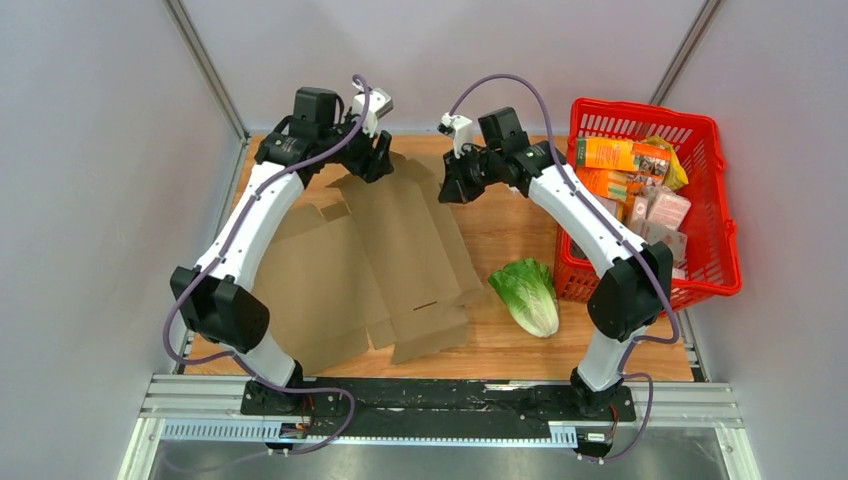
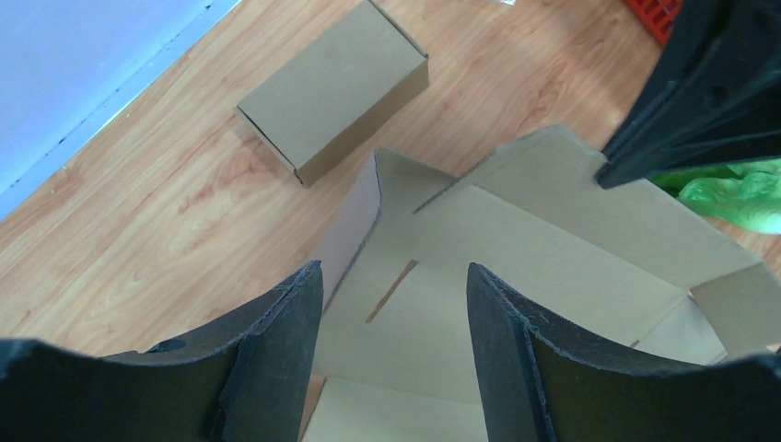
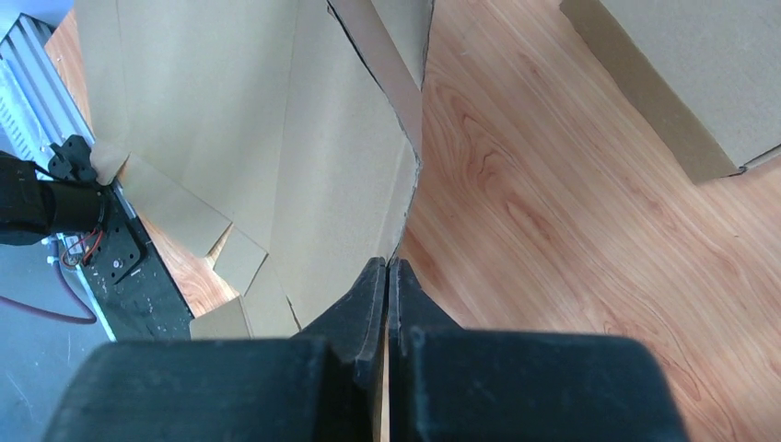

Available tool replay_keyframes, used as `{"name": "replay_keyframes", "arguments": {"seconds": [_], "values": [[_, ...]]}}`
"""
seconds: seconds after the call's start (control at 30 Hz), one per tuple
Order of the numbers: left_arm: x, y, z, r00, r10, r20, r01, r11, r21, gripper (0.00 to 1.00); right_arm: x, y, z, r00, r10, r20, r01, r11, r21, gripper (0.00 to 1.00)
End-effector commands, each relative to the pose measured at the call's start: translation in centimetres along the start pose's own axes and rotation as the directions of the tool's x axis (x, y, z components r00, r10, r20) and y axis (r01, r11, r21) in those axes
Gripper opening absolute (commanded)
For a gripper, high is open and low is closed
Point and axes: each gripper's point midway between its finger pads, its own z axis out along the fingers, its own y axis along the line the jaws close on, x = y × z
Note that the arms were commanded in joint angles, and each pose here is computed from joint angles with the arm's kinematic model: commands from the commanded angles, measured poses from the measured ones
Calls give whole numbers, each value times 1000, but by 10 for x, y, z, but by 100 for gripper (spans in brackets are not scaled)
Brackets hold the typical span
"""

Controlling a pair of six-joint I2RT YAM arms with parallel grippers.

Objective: Fold the paper box

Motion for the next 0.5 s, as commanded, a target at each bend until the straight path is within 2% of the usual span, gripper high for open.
{"name": "replay_keyframes", "arguments": {"seconds": [0.0, 0.1, 0.2, 0.3, 0.33, 0.37, 0.43, 0.47], "values": [[-6, 16, 14, 1000, 29, 11, -28, 998, -53, 66, -29, 12, -25, 992, -88, 90, 91, 995, -38, 0], [1, 19, 21, 999, 36, -38, -38, 998, -53, 65, -33, 11, -30, 990, -90, 109, 94, 995, -37, 0], [3, 36, 25, 998, 41, -55, -48, 990, -133, 59, -35, 10, -32, 988, -91, 122, 96, 994, -42, 0], [-5, 46, 26, 999, 45, -29, -49, 981, -188, 37, -33, 8, -30, 989, -83, 124, 88, 995, -41, 0], [-8, 47, 25, 999, 43, -21, -46, 977, -207, 25, -36, 6, -29, 988, -75, 137, 79, 996, -29, 0], [-13, 47, 20, 999, 39, -7, -40, 974, -222, 16, -34, 4, -27, 989, -59, 139, 63, 998, -19, 0], [-20, 42, 15, 998, 56, 11, -52, 971, -232, 6, -41, -1, -26, 983, -36, 178, 35, 999, 13, 0], [-28, 37, 5, 997, 65, 37, -55, 970, -237, 5, -40, -1, -25, 983, -16, 183, 13, 1000, 16, 0]]}}
